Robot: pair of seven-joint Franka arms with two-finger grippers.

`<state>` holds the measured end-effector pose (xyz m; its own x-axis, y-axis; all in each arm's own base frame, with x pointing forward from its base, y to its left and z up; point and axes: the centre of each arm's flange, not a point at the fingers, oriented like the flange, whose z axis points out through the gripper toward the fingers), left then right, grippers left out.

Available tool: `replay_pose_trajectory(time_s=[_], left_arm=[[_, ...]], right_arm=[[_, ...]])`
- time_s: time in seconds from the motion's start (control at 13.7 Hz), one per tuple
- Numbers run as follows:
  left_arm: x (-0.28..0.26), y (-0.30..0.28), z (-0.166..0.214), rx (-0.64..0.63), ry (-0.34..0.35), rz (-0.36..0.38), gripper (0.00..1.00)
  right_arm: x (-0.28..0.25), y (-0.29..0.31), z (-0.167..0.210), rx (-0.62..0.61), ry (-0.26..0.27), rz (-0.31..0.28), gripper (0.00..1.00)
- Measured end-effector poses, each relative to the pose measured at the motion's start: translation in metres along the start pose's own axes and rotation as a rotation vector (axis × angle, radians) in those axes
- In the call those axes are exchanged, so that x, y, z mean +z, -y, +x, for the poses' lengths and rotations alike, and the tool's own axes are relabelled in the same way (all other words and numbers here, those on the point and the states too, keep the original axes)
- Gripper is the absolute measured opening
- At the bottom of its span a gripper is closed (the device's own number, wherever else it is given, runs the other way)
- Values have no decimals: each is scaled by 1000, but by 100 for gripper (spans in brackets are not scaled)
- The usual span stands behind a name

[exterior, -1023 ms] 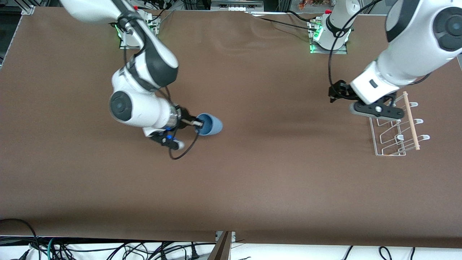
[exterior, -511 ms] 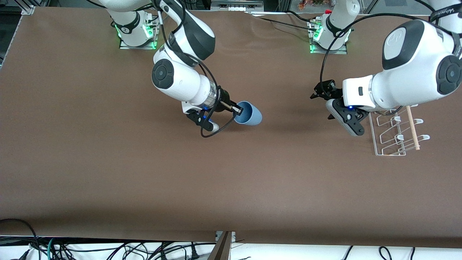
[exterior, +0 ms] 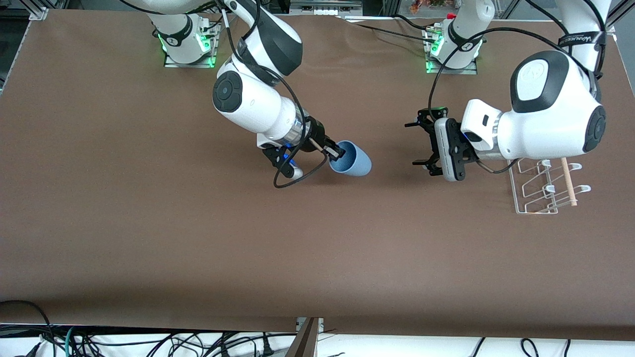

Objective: Transfer cup to left arm and place on rack
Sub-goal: 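Close the left gripper on the cup bottom beside the right gripper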

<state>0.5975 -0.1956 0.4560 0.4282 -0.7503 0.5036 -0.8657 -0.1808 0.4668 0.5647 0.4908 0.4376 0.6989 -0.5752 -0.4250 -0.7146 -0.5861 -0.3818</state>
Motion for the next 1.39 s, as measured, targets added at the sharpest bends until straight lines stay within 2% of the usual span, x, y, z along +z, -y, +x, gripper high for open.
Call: replay_pose_trajectory(time_s=[0.22, 0.44, 0.58, 0.88, 1.02, 1.1, 1.39], left_arm=[[25, 14, 4, 189, -104, -2, 100], [48, 17, 7, 295, -181, -10, 100], [61, 16, 5, 324, -193, -28, 100], [79, 15, 3, 335, -212, -9, 100], [81, 15, 7, 340, -216, 16, 79], [81, 15, 7, 343, -216, 18, 74], [81, 15, 7, 344, -216, 19, 74]], right_arm=[[1, 4, -12, 8, 25, 9, 4], [-1, 7, -22, 13, 51, 22, 4], [-5, 10, -25, 10, 55, 31, 4], [-6, 11, -27, 9, 58, 30, 4], [-6, 11, -30, 6, 64, 26, 4], [-6, 11, -30, 13, 64, 26, 4], [-6, 11, -29, 12, 64, 26, 5]])
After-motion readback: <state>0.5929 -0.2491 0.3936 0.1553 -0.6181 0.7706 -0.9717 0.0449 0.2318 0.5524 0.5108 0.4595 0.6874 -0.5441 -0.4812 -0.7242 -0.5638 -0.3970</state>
